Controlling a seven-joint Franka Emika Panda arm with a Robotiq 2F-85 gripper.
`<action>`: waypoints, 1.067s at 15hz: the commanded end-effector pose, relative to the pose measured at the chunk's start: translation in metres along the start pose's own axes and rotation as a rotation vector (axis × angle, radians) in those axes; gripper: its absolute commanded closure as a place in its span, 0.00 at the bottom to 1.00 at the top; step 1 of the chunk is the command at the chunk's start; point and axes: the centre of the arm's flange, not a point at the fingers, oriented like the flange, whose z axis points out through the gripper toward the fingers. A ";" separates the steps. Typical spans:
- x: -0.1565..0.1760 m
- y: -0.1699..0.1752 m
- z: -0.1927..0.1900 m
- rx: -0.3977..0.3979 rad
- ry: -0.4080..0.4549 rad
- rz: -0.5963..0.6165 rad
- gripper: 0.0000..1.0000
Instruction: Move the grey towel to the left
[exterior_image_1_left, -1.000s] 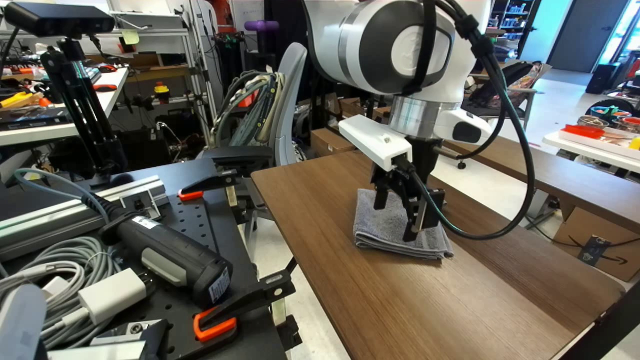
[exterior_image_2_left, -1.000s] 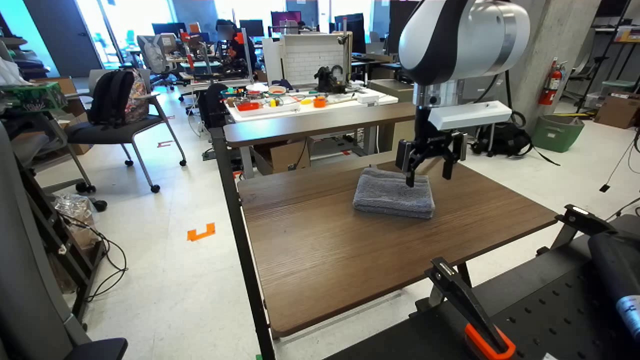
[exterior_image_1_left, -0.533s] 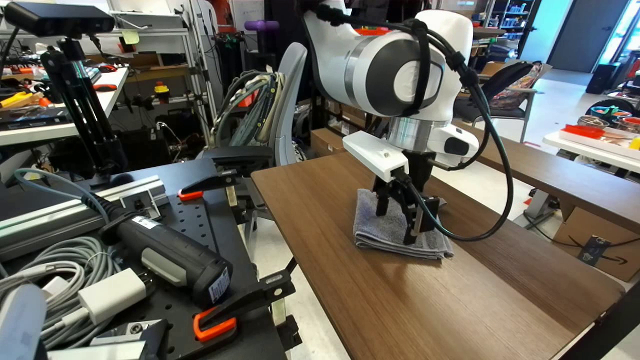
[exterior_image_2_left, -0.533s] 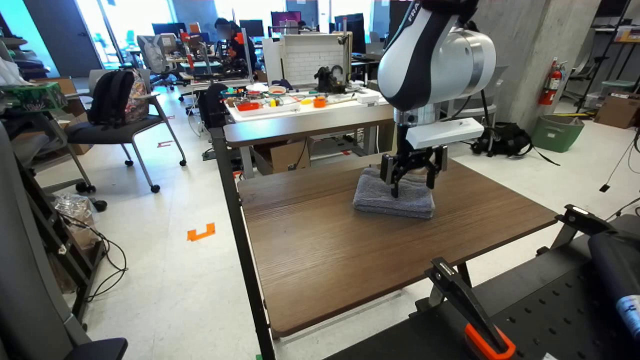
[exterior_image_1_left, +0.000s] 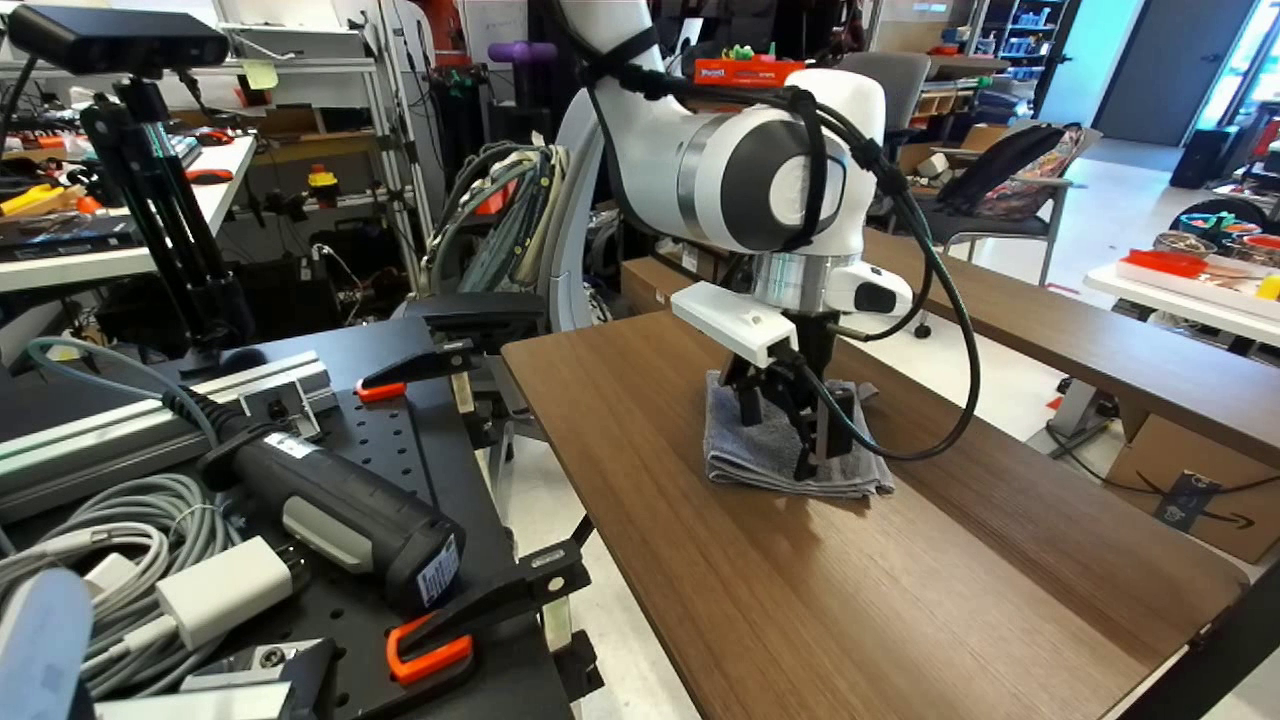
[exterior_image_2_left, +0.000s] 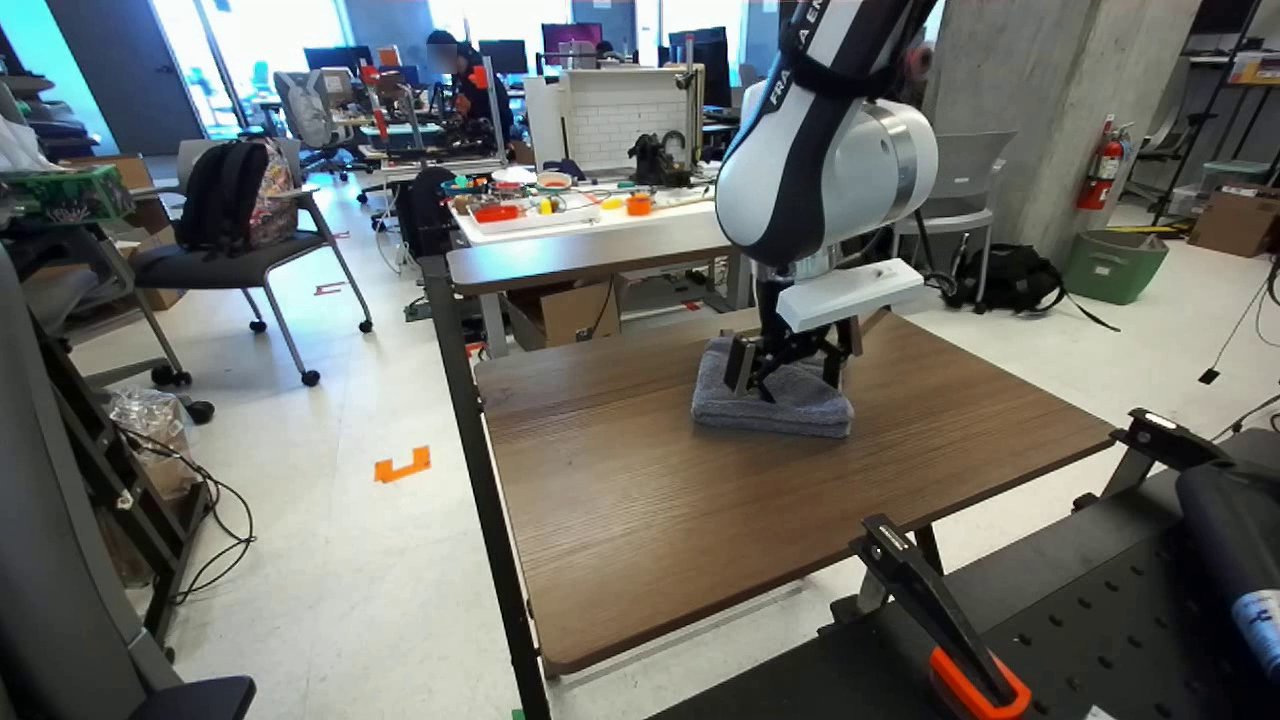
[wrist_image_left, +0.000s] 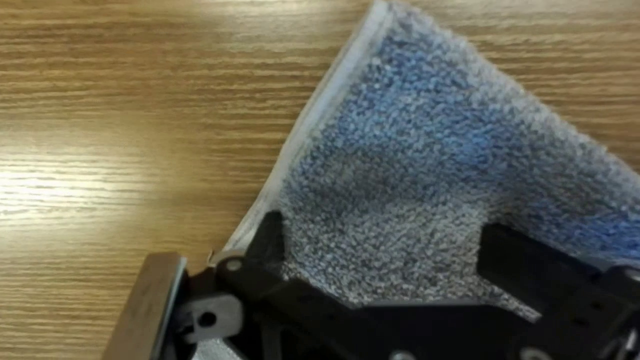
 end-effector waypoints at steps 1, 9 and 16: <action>-0.002 -0.039 0.018 -0.045 -0.008 -0.069 0.00; -0.011 -0.124 0.018 -0.068 -0.012 -0.194 0.00; -0.028 -0.166 0.003 -0.068 -0.030 -0.246 0.00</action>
